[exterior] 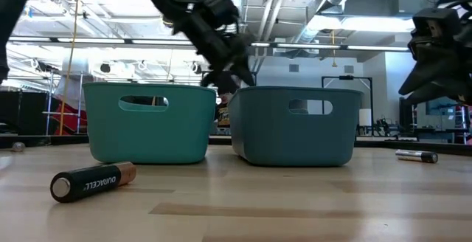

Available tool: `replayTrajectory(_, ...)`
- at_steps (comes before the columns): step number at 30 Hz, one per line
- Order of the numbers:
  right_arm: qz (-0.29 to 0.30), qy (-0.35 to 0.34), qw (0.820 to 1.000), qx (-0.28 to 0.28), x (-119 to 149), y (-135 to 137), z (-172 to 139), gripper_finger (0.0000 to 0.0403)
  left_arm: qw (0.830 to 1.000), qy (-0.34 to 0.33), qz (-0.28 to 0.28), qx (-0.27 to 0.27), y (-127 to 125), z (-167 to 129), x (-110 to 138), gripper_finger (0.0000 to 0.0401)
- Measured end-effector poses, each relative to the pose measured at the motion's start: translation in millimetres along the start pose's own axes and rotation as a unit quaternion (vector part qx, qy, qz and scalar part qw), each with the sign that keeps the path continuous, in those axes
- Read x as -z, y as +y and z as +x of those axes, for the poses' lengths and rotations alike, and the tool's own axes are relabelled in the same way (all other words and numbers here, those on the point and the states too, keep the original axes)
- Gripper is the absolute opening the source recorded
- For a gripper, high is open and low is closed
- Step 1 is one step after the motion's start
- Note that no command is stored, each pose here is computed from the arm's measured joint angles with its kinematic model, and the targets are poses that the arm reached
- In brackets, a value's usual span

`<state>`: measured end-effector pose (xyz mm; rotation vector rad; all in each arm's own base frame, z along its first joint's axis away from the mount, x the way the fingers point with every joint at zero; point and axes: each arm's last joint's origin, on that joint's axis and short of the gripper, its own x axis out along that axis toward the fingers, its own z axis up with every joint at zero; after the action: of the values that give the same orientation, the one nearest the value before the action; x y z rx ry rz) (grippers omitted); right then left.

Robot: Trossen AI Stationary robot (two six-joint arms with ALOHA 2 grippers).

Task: Sort batteries
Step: Put the silver battery into the green bin

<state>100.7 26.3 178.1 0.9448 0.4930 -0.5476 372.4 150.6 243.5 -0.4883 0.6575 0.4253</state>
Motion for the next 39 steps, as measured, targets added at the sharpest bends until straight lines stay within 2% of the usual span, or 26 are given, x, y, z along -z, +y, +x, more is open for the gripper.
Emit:
replayTrajectory(2, 0.004, -0.002, 1.000, -0.002, -1, 0, 0, 0.0122, 1.000, -0.003, -0.002, -0.006, -6, 10, -11, 0.0205)
replayTrajectory(6, 0.009, 0.001, 1.000, -0.003, -1, 1, 1, 0.0122, 0.995, 0.036, -0.062, -0.063, -9, 33, -27, 0.0205)
replayTrajectory(10, 0.011, 0.003, 1.000, -0.003, -1, 1, 1, 0.0122, 0.975, 0.121, -0.115, -0.144, -2, 53, -33, 0.0206)
replayTrajectory(14, 0.011, 0.004, 1.000, -0.003, -1, 1, 1, 0.0122, 0.956, 0.191, -0.120, -0.185, 5, 76, -27, 0.0206)
replayTrajectory(22, 0.010, 0.017, 1.000, -0.005, 0, 1, 1, 0.0122, 0.944, 0.225, -0.160, -0.180, 10, 108, -14, 0.0206)
replayTrajectory(28, 0.006, 0.019, 1.000, -0.002, 0, 0, 0, 0.0122, 0.933, 0.244, -0.172, -0.201, 23, 115, -7, 0.0206)
replayTrajectory(33, -0.005, 0.020, 1.000, -0.002, 0, 0, 0, 0.0122, 0.930, 0.251, -0.172, -0.205, 26, 111, -9, 0.0200)
replayTrajectory(37, -0.009, 0.020, 1.000, 0.001, 0, -1, 0, 0.0122, 0.914, 0.295, -0.178, -0.215, 33, 109, 0, 0.0182)
replayTrajectory(39, -0.016, 0.020, 1.000, 0.000, 0, -1, 0, 0.0122, 0.911, 0.304, -0.177, -0.214, 34, 112, 3, 0.0173)
